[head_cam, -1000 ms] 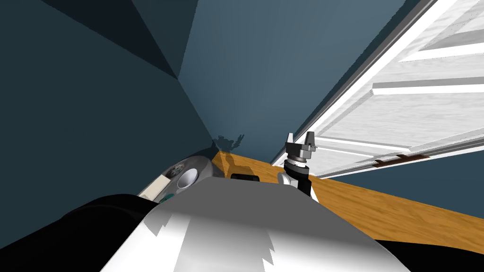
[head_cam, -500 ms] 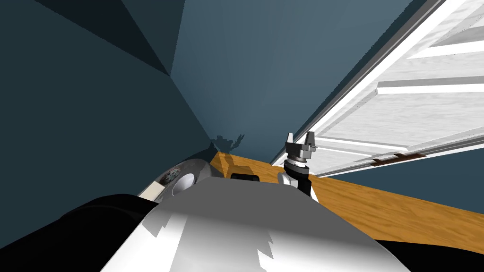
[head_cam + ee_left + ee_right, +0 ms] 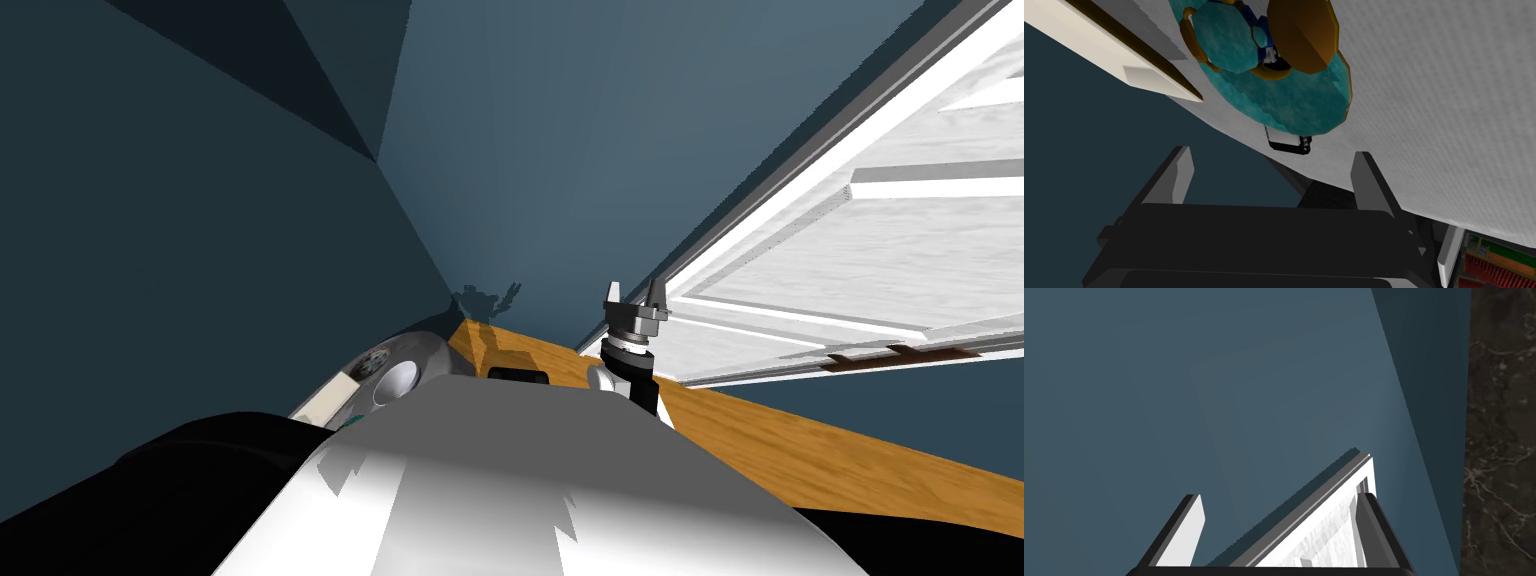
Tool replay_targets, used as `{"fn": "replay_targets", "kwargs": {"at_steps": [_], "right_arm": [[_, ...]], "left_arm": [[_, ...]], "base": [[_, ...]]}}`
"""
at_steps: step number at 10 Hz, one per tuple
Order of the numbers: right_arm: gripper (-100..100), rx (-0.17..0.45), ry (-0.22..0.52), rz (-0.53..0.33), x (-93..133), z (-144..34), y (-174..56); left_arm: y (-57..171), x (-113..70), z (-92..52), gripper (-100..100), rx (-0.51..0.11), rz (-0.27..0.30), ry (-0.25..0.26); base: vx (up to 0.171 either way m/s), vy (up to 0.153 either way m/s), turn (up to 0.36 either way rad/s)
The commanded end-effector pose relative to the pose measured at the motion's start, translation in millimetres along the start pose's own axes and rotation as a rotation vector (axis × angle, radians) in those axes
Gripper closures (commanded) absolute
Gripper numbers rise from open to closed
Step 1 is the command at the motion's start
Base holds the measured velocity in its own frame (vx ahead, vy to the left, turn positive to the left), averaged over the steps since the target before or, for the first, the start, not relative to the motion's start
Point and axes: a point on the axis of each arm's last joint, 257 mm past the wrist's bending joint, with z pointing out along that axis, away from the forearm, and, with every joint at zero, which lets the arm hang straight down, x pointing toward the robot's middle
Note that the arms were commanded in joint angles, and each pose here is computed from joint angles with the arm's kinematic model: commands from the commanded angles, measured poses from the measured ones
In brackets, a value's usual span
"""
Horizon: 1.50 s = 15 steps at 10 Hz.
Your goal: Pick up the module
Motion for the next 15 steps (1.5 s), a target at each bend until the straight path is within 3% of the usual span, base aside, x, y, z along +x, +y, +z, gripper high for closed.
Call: {"fn": "replay_targets", "kwargs": {"at_steps": [1,2,7,9,10,14,15], "right_arm": [[0,0.000,0.000,0.000,0,0.0,0],[0,0.000,0.000,0.000,0,0.0,0],[0,0.000,0.000,0.000,0,0.0,0],[0,0.000,0.000,0.000,0,0.0,0],[0,0.000,0.000,0.000,0,0.0,0],[0,0.000,0.000,0.000,0,0.0,0],[0,0.000,0.000,0.000,0,0.0,0]], "left_arm": [[-9,9.4,1.4,-100,0.008,0.029,0.006],[-16,14.4,3.6,-100,0.015,0.014,0.008],[-34,36.1,5.6,-100,0.036,0.073,0.031],[-46,50.3,6.9,-100,0.049,0.089,0.045],[-53,59.4,8.1,-100,0.053,0.071,0.054],[-68,80.7,7.9,-100,0.072,0.124,0.077],[-72,89.1,8.7,-100,0.072,0.110,0.086]], "base": [[0.006,0.003,0.118],[0.007,0.005,0.173],[0.004,0.002,0.076],[0.006,0.005,0.145],[0.008,0.003,0.156],[0.005,0.003,0.101],[0.008,0.003,0.172]]}}
